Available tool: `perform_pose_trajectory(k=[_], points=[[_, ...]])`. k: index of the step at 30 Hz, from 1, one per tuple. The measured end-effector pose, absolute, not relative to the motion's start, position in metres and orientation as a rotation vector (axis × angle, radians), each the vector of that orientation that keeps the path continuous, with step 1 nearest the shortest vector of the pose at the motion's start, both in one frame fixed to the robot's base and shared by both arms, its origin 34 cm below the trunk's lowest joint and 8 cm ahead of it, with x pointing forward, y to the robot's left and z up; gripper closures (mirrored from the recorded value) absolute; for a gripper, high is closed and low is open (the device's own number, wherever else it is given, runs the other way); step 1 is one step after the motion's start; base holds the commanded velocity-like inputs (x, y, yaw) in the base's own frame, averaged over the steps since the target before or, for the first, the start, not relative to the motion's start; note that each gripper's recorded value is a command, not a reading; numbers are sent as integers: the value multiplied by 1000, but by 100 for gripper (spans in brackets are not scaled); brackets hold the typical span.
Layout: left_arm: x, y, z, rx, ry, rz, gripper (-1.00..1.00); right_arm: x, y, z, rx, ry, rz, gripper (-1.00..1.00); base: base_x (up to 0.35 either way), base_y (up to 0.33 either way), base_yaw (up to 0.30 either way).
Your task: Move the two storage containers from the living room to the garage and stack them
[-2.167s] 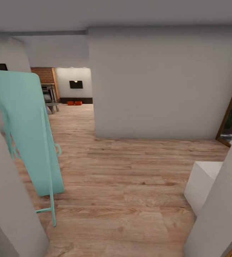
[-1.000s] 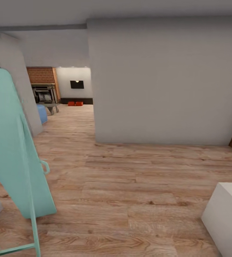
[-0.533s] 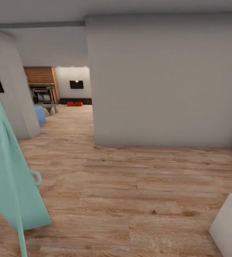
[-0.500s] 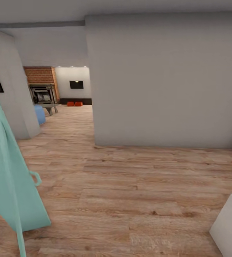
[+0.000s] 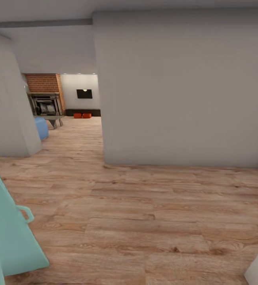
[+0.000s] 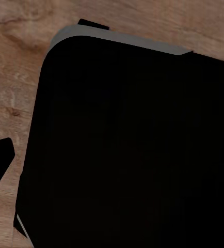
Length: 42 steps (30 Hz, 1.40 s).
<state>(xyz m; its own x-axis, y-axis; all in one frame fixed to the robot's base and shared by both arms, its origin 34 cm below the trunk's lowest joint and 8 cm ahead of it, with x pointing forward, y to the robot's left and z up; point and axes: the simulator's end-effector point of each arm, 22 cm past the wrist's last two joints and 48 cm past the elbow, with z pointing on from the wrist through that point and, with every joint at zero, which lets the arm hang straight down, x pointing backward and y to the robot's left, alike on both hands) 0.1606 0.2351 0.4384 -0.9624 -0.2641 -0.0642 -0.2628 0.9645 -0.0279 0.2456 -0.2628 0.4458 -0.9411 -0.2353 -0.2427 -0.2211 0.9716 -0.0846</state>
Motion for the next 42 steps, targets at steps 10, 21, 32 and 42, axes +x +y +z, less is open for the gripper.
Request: perform_pose_trajectory(k=[10, 21, 32, 42], points=[[161, 235, 438, -409, 3047, -29, -100, 246, -263, 446, -338, 2867, -82, -100, 324, 0, 0], [161, 235, 438, -411, 3046, -29, -100, 246, -263, 446, -338, 2867, -81, -100, 324, 0, 0], [161, 235, 438, -411, 3047, -29, -100, 245, -263, 446, -338, 2868, -80, -100, 324, 0, 0], [161, 235, 438, -410, 3047, -29, -100, 245, -263, 446, -340, 2868, -80, -100, 324, 0, 0]])
